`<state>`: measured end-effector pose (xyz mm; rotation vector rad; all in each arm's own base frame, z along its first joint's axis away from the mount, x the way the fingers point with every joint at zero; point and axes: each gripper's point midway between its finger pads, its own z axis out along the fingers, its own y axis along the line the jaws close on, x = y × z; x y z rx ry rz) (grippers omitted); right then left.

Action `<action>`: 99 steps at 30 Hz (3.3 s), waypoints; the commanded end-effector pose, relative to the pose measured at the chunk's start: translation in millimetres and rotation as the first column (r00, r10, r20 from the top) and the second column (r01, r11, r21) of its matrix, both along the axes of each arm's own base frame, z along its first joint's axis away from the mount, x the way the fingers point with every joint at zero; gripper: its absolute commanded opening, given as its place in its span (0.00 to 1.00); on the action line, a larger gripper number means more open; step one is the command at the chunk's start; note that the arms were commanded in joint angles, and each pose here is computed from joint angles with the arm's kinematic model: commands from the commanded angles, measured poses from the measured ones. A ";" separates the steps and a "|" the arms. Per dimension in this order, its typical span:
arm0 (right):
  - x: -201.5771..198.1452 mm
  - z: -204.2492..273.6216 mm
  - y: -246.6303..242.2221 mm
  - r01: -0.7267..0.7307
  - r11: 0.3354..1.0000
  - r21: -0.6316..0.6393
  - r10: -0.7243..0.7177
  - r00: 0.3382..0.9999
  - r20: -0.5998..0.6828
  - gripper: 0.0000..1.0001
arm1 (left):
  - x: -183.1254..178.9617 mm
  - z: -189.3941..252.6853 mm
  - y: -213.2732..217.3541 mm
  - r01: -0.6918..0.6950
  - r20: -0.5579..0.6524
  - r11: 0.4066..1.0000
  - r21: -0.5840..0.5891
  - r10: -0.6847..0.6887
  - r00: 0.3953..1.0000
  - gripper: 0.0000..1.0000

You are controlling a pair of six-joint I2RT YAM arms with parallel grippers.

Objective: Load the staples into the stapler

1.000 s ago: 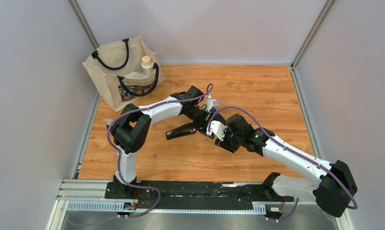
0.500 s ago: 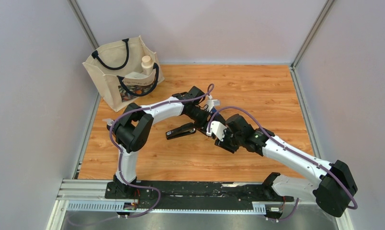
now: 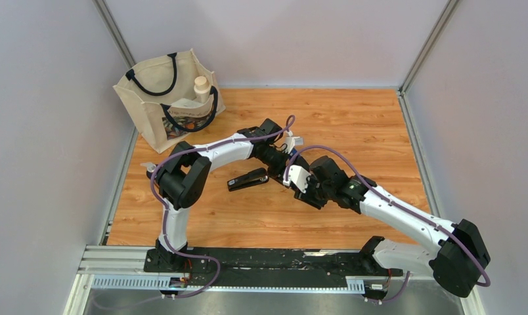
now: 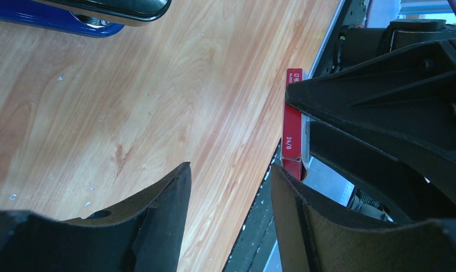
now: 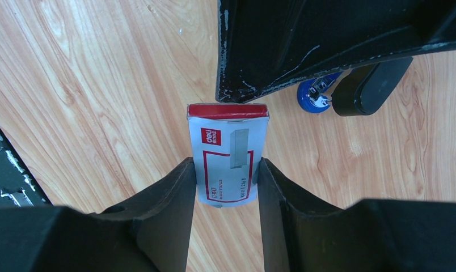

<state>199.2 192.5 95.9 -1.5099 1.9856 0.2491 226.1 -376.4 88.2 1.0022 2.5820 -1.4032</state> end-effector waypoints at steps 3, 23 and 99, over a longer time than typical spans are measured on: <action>6.9 8.1 7.6 -0.005 0.999 0.032 0.003 0.999 0.042 0.44 | -1.7 18.6 -10.1 0.021 0.024 0.998 -0.056 -0.019 1.000 0.62; 9.1 0.8 4.4 0.002 1.000 0.002 -0.002 0.999 0.041 0.43 | 7.7 28.2 -3.2 -0.013 0.043 0.997 -0.078 0.016 0.999 0.62; 65.1 85.1 58.4 0.083 0.965 0.250 -0.133 0.973 0.188 0.41 | -17.2 35.7 -18.3 0.046 0.041 0.992 -0.115 -0.041 0.998 0.62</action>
